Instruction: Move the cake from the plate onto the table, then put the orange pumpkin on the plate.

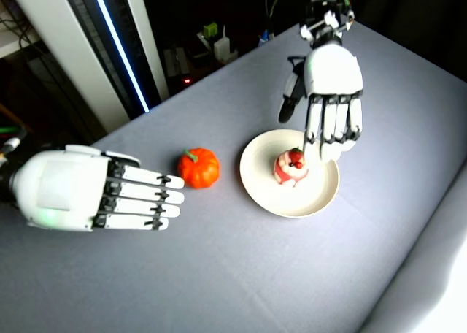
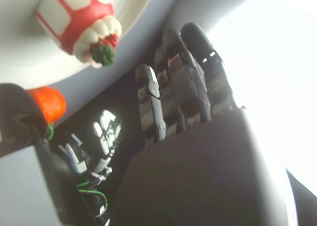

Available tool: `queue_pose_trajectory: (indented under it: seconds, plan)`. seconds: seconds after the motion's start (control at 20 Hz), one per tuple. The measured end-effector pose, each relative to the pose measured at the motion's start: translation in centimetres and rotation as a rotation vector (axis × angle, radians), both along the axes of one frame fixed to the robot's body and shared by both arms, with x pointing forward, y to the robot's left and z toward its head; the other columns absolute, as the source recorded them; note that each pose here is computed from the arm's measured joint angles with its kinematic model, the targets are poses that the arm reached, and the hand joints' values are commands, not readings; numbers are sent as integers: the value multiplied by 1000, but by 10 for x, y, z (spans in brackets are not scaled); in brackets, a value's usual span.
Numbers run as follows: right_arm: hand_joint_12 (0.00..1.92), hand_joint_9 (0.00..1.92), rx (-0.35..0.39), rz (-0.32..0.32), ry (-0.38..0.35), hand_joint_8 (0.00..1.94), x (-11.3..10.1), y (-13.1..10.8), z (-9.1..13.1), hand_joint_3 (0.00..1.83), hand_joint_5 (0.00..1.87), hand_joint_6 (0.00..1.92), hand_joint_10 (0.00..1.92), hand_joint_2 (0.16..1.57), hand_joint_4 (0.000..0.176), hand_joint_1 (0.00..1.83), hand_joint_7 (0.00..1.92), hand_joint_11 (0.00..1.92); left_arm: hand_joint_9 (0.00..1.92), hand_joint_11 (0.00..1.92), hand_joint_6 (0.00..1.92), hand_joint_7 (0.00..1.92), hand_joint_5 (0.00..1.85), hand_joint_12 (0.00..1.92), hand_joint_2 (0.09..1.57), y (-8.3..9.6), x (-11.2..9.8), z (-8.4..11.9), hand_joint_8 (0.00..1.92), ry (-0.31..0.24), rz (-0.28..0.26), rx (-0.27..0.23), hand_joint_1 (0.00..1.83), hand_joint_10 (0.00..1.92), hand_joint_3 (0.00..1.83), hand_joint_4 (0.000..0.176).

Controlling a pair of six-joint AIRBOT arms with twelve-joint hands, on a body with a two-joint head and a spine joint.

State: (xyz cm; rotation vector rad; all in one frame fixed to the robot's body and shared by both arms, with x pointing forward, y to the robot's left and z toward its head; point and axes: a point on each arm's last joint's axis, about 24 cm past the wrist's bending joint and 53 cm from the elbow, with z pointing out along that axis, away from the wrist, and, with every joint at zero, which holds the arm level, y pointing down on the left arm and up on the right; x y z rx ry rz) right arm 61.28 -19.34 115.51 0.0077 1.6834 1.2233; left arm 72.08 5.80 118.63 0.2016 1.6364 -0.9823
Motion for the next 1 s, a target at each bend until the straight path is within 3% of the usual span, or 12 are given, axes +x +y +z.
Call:
queue_pose_trajectory:
  seconds: [0.1,0.15,0.25,0.5,0.55,0.6,0.65,0.7,0.75,0.8,0.95,1.0]
  plan:
    - [1064,866,-2,22,-9,7,-1,7,1,2,833,7,41,1248,0,784,783,504,459,86,3,383,368,1117,906,-13,7,-6,5,14,-3,11,816,0,2,147]
    - [977,955,-6,32,-13,10,-2,10,0,14,827,968,52,1204,0,978,860,629,496,123,1,395,372,1109,895,-20,8,-12,2,25,-8,20,822,5,0,166]
    - [1010,1050,-7,42,-17,27,-3,12,1,2,791,1258,78,1217,0,1022,947,728,538,213,0,418,371,1027,891,-34,10,-22,0,43,-17,37,830,5,0,166]
    - [1007,1040,-9,47,-21,13,-2,14,2,1,781,1284,56,1222,0,1013,955,733,737,541,6,664,714,868,956,-39,18,-29,5,64,-7,43,1052,17,2,33]
    - [1003,1039,-1,47,-26,14,-2,14,4,6,737,1350,49,1244,56,950,938,747,843,597,14,782,861,860,1019,-43,18,-32,14,69,-9,45,1116,33,4,0]
    - [948,885,-1,47,-27,2,-2,14,4,3,670,536,16,1236,0,830,811,583,1052,694,452,990,1068,1086,1066,-45,17,-33,841,73,-12,46,1227,156,2,0]
    - [914,698,-2,48,-25,0,-2,15,3,1,587,164,2,1235,0,751,602,442,1045,658,726,915,1070,1070,1105,-46,17,-34,1091,76,-13,45,1221,142,5,0]
    - [912,611,-4,50,-24,0,-2,15,2,1,539,41,0,1240,0,706,500,375,1007,609,902,851,1005,1060,1112,-46,17,-34,492,75,-14,47,1169,91,0,0]
    - [914,575,-4,52,-24,0,-3,16,2,3,522,11,0,1245,0,650,450,365,1018,609,897,841,1052,1056,1132,-46,17,-35,1015,79,-12,47,1213,70,0,0]
    - [912,567,-3,50,-24,5,-2,16,2,4,544,12,0,1251,0,617,454,352,1085,643,803,861,1072,1109,1125,-46,17,-34,1169,84,-12,41,1223,87,0,0]
    - [928,617,1,58,-25,17,-4,18,3,7,629,13,13,1289,0,591,533,362,1063,532,916,918,1023,1065,1122,-48,18,-35,1083,92,-12,29,1213,37,2,23]
    - [917,613,-2,60,-24,15,-4,18,3,6,640,11,8,1295,0,581,544,333,1181,722,250,974,1238,1230,1088,-48,18,-32,1231,94,-13,15,1272,720,0,0]
